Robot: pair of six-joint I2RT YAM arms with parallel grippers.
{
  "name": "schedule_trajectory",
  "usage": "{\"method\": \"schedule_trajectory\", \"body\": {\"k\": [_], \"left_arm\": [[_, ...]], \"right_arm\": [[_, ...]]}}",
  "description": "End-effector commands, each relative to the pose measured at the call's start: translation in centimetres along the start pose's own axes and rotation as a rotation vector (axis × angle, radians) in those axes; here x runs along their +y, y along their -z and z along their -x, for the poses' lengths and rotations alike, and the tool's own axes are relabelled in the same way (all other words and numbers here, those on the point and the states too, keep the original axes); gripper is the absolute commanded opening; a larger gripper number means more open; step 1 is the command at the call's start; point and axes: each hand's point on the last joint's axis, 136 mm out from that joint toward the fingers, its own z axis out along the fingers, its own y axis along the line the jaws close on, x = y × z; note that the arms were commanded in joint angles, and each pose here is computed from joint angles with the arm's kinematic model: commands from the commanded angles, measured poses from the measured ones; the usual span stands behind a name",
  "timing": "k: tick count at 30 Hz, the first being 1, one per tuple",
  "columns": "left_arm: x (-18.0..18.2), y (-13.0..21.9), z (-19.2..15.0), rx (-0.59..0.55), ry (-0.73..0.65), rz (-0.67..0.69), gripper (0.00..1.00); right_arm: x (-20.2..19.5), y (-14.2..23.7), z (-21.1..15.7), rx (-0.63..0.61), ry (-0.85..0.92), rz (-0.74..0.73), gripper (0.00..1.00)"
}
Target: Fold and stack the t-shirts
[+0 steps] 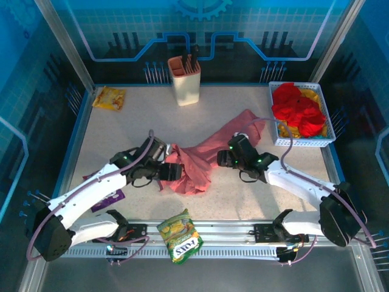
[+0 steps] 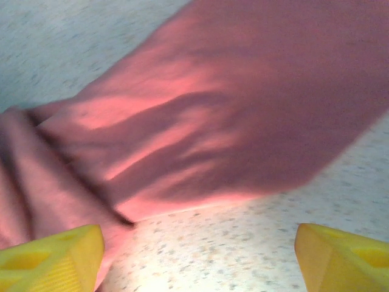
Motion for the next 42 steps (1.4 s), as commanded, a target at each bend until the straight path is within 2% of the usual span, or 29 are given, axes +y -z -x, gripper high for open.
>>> {"method": "schedule_trajectory", "body": {"k": [1,6,8,14,21,22,27,32,36,38,42], "left_arm": [[-1.0,-1.2,-0.8,0.003,0.046,-0.014,0.71],[-3.5,-2.8,-1.5,0.021,0.031,-0.038,0.70],[-4.4,-3.6,-1.7,0.030,0.057,-0.057,0.70],[-7.2,-5.6,-1.6,0.028,0.082,-0.115,0.70],[-7.7,-9.0,-2.1,0.056,0.096,-0.099,0.70],[-7.6,-9.3,-2.0,0.052,0.098,-0.092,0.70],[-6.6,-10.4,-0.5,-0.032,0.076,-0.028,0.65],[-7.0,-11.2,1.1,-0.079,0.064,-0.009,0.56],[-7.4,-11.9,1.5,-0.089,0.064,-0.020,0.49],[-7.5,-11.9,1.9,-0.099,0.058,-0.018,0.40],[-7.5,-11.1,3.1,-0.120,0.030,-0.008,0.19]], "right_arm": [[-2.5,-0.5,0.3,0.027,-0.129,-0.029,0.83],[-6.2,-2.9,0.9,0.072,-0.224,-0.083,0.80],[-7.8,-3.9,1.0,0.106,-0.274,-0.121,0.75],[-10.1,-6.3,1.7,0.145,-0.343,-0.158,0.74],[-8.8,-9.2,2.4,0.169,-0.357,-0.099,0.70],[-8.1,-9.4,3.5,0.158,-0.353,-0.077,0.70],[-7.2,-11.0,3.1,0.188,-0.346,-0.068,0.63],[-6.8,-11.4,3.0,0.181,-0.353,-0.039,0.43],[-6.5,-10.5,4.0,0.137,-0.339,-0.017,0.14],[-6.3,-9.7,4.7,0.110,-0.322,-0.010,0.00],[-6.4,-8.3,5.7,0.057,-0.312,-0.010,0.00]]}}
